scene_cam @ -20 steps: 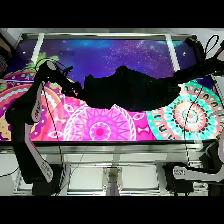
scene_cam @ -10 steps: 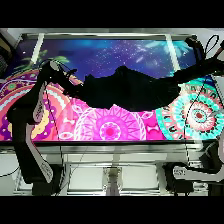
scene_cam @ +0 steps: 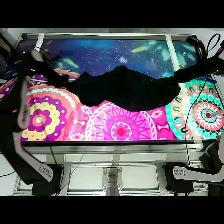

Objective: Fold the clothes and pants, and hang the long-sleeved shirts on hangers.

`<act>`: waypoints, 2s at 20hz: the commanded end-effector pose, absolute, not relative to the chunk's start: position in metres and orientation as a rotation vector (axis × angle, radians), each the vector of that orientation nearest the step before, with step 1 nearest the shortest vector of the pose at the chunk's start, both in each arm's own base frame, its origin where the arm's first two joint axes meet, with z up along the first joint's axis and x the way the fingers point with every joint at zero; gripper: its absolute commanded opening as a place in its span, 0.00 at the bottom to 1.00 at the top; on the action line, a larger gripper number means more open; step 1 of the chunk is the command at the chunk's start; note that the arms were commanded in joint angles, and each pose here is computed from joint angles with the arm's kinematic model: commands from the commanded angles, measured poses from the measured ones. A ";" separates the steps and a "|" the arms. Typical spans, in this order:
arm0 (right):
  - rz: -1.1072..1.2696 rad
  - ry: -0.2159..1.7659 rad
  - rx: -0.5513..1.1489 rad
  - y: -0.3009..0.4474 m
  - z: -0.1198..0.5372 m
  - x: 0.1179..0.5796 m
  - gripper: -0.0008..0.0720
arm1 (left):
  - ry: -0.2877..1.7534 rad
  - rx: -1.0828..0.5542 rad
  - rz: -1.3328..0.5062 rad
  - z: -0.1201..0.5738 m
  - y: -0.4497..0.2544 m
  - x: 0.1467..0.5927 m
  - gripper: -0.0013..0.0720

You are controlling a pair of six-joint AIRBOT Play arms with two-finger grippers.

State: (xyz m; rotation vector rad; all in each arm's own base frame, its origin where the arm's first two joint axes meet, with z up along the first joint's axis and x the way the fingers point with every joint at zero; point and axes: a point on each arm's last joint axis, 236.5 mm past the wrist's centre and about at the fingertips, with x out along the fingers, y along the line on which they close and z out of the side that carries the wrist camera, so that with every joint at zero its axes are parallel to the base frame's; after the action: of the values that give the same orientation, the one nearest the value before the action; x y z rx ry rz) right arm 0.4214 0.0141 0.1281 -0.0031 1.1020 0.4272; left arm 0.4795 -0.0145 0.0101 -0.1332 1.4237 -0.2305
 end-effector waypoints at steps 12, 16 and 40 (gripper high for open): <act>-0.100 0.992 -0.046 -0.116 0.216 0.419 0.03 | 0.683 -0.361 0.538 0.268 0.276 0.351 0.06; -0.037 1.137 0.057 -0.106 0.168 0.401 0.03 | 0.779 -0.375 0.450 0.228 0.258 0.360 0.06; -0.280 1.735 0.533 -0.165 -0.055 0.201 0.03 | 1.831 -0.367 0.393 -0.057 0.176 0.151 0.52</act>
State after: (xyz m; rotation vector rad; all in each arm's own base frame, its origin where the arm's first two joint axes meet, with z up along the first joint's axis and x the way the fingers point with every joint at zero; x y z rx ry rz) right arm 0.2115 -0.1476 -0.0515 0.4809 1.7587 -0.2254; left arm 0.1608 0.1739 -0.0565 -0.3675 1.8035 0.3838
